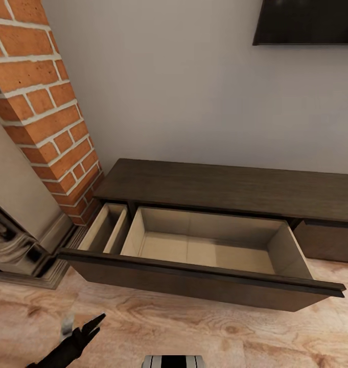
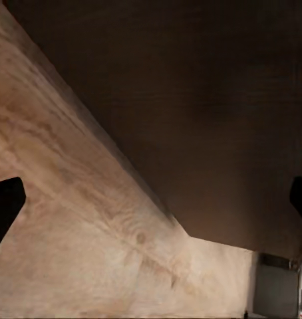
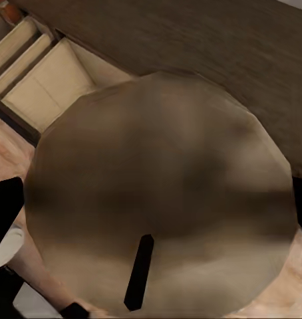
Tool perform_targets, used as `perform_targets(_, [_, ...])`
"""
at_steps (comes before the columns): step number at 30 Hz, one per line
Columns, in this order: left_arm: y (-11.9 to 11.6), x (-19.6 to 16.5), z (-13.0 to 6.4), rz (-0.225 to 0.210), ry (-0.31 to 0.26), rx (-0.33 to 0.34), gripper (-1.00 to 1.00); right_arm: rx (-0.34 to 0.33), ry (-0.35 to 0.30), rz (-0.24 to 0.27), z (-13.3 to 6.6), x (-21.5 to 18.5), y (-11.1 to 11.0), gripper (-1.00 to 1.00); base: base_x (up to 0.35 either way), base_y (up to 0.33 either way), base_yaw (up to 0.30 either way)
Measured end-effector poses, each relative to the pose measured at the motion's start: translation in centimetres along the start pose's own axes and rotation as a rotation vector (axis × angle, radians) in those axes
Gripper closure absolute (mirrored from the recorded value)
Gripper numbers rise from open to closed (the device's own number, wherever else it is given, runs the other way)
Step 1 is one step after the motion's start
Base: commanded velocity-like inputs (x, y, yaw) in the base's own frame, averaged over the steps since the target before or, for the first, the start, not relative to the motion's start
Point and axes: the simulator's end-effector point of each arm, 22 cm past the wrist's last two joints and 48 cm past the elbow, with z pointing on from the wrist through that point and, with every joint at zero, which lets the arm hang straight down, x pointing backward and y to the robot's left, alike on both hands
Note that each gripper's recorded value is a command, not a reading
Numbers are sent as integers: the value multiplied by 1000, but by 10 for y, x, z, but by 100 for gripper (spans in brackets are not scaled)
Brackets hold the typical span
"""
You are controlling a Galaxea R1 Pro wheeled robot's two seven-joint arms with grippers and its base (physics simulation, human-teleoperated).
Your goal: Place each of the two pumpkins and all three candles from the living room inside a cabinet in the living room (use any cabinet), then make sure every cabinet is closed, and position the cauldron so it is next to a table in the living room.
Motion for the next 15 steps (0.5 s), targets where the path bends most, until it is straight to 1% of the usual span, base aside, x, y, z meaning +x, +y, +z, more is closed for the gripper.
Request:
perform_targets(2, [15,8,-5,29,-1,-36,-100,10,41,30,13,15,-9,100,0,0,0])
perform_targets(3, [21,13,-7,41,0,-52,-100,26,66,47,24,27,-17,100,0,0,0])
perform_targets(4, [23,15,-8,45,0,-59,-100,32,82,59,31,34,-21,100,0,0,0])
perform_targets(5, [28,18,-9,47,1,-70,-100,59,76,60,36,36,-29,100,0,0,0])
perform_targets(6, [30,20,-10,46,2,-77,-100,73,81,65,41,40,-34,100,0,0,0])
perform_targets(7, [36,25,-13,41,6,-90,-100,105,80,71,48,44,-44,100,0,0,0])
perform_targets(9, [41,29,-15,34,12,-103,-100,136,95,87,60,54,-55,100,0,0,0])
perform_targets(10, [45,32,-18,30,17,-113,-100,178,81,87,66,56,-67,100,0,0,0])
perform_targets(11, [48,35,-20,28,22,-121,-100,216,72,90,75,59,-78,100,0,0,0])
perform_targets(12, [49,36,-21,27,24,-125,-100,224,82,106,83,67,-82,100,0,0,0])
perform_targets(13, [51,38,-21,26,28,-130,-100,247,81,117,94,73,-90,100,0,0,0])
perform_targets(14, [52,39,-21,26,32,-133,-100,272,94,126,106,83,-98,100,0,0,0])
perform_targets(15, [52,40,-21,26,34,-134,-100,280,113,137,114,93,-101,100,0,0,0])
